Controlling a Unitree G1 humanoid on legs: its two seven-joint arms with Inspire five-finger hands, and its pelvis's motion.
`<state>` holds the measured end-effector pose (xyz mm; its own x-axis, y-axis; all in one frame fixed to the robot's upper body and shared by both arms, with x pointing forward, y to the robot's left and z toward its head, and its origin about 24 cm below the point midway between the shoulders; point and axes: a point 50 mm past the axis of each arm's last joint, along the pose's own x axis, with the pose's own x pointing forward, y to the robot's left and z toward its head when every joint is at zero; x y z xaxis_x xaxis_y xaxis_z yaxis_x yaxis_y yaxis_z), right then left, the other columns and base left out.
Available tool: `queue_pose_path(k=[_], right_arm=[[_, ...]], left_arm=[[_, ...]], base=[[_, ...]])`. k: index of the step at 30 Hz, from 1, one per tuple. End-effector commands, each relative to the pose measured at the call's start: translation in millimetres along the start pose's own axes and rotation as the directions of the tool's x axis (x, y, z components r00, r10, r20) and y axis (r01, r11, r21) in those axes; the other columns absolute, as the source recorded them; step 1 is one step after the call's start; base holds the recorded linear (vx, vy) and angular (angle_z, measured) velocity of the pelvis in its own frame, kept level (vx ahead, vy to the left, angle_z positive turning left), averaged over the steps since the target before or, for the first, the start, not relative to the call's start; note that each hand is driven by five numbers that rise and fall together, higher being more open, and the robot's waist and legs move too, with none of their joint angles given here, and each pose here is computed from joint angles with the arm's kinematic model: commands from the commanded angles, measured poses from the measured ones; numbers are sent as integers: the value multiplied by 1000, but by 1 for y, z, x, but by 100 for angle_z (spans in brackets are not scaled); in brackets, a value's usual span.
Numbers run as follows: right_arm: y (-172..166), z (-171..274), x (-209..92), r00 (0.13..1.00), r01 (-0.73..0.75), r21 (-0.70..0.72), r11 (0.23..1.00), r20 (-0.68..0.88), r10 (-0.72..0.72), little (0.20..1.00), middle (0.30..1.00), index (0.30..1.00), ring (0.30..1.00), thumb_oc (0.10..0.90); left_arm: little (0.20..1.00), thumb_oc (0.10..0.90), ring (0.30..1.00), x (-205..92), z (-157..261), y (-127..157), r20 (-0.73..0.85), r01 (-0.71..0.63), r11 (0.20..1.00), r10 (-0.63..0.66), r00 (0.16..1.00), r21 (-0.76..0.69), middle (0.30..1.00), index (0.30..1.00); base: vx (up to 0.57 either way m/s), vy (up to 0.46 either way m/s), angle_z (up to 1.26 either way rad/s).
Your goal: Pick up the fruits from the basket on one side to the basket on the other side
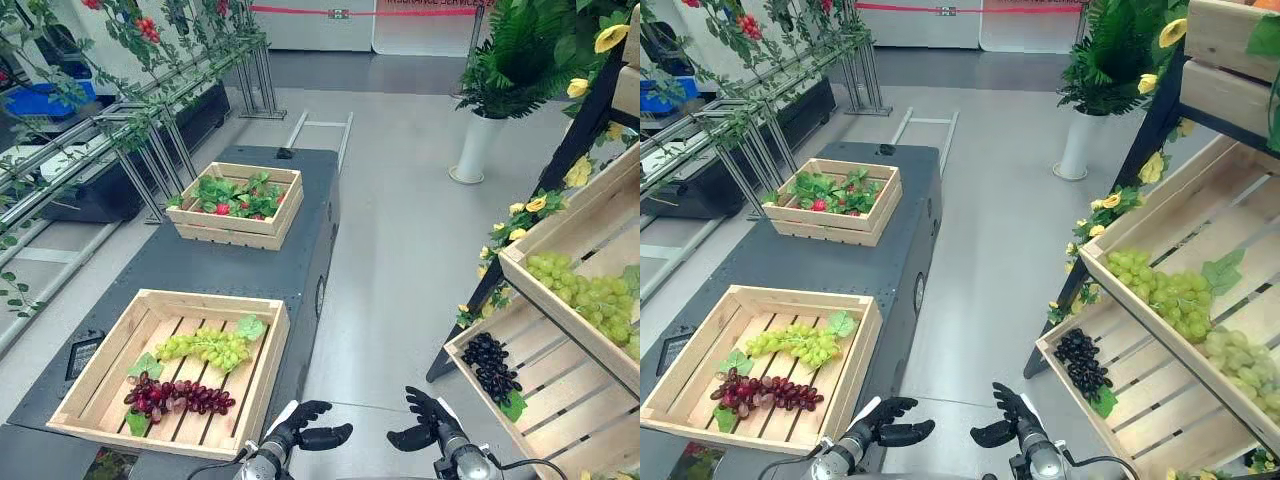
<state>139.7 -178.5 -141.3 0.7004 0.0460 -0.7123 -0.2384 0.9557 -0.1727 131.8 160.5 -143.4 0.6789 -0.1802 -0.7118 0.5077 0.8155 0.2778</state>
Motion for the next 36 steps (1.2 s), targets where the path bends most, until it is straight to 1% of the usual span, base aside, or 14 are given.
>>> queue_pose_path(k=[1, 4, 10, 12, 15, 17, 22, 24, 26, 28, 31, 33, 35, 36], right_arm=[[-10, 46, 19, 991, 20, 29, 999, 134, -23, 900, 900, 900, 900, 800], [-8, 43, 19, 992, 19, 28, 999, 126, -22, 900, 900, 900, 900, 800], [-6, 42, 19, 993, 19, 38, 999, 119, -24, 900, 900, 900, 900, 800], [-5, 42, 19, 993, 20, 40, 999, 119, -25, 900, 900, 900, 900, 800], [-4, 44, 20, 993, 24, 39, 999, 118, -29, 900, 900, 900, 900, 800], [-4, 44, 20, 993, 30, 47, 998, 117, -36, 900, 900, 900, 900, 800], [-4, 46, 21, 992, 43, 68, 997, 118, -51, 900, 900, 900, 900, 800], [-4, 47, 21, 992, 42, 69, 997, 115, -50, 900, 900, 900, 900, 800], [-3, 45, 20, 993, 44, 73, 996, 110, -52, 900, 900, 900, 900, 800], [-2, 45, 20, 992, 45, 82, 996, 111, -54, 900, 900, 900, 900, 800], [-5, 46, 17, 992, 48, 84, 995, 115, -58, 900, 900, 900, 900, 800], [-8, 44, 16, 991, 51, 83, 995, 117, -61, 900, 900, 900, 900, 800], [-13, 43, 14, 990, 61, 76, 995, 124, -70, 900, 900, 900, 900, 800], [-14, 43, 14, 989, 63, 73, 995, 126, -72, 900, 900, 900, 900, 800]], left_arm=[[900, 800, 900, 24, 53, 20, 167, -32, 998, 23, 986, 53, 900, 900], [900, 800, 900, 24, 52, 19, 164, -18, 1000, 17, 986, 2, 900, 900], [900, 800, 900, 23, 48, 12, 138, 22, 999, -29, 990, 49, 900, 900], [900, 800, 900, 24, 45, 13, 119, 0, 997, -10, 993, 82, 900, 900], [900, 800, 900, 24, 49, 16, 156, -74, 984, 48, 987, 163, 900, 900], [900, 800, 900, 25, 54, 19, 184, -96, 979, 62, 981, 181, 900, 900], [900, 800, 900, 26, 58, 21, 191, -78, 989, 52, 980, 127, 900, 900], [900, 800, 900, 25, 61, 23, 227, -110, 989, 85, 970, 100, 900, 900], [900, 800, 900, 22, 77, 39, 336, -234, 972, 224, 915, -9, 900, 900], [900, 800, 900, 16, 96, 58, 442, -344, 933, 354, 824, -107, 900, 900], [900, 800, 900, 3, 121, 85, 562, -417, 889, 447, 696, -191, 900, 900], [900, 800, 900, -3, 126, 92, 600, -446, 870, 475, 643, -210, 900, 900], [900, 800, 900, -15, 135, 108, 652, -515, 827, 520, 552, -223, 900, 900], [900, 800, 900, -17, 136, 112, 659, -532, 817, 528, 535, -222, 900, 900]], base=[[70, 30, 40], [0, 0, 0], [0, 0, 0], [0, 0, 0], [0, 0, 0], [0, 0, 0], [-7, -5, 1], [-4, -4, 4], [31, -5, 11], [51, -3, 14], [8, 0, 16], [-11, 4, 20], [-9, 28, 8], [0, 45, 10]])
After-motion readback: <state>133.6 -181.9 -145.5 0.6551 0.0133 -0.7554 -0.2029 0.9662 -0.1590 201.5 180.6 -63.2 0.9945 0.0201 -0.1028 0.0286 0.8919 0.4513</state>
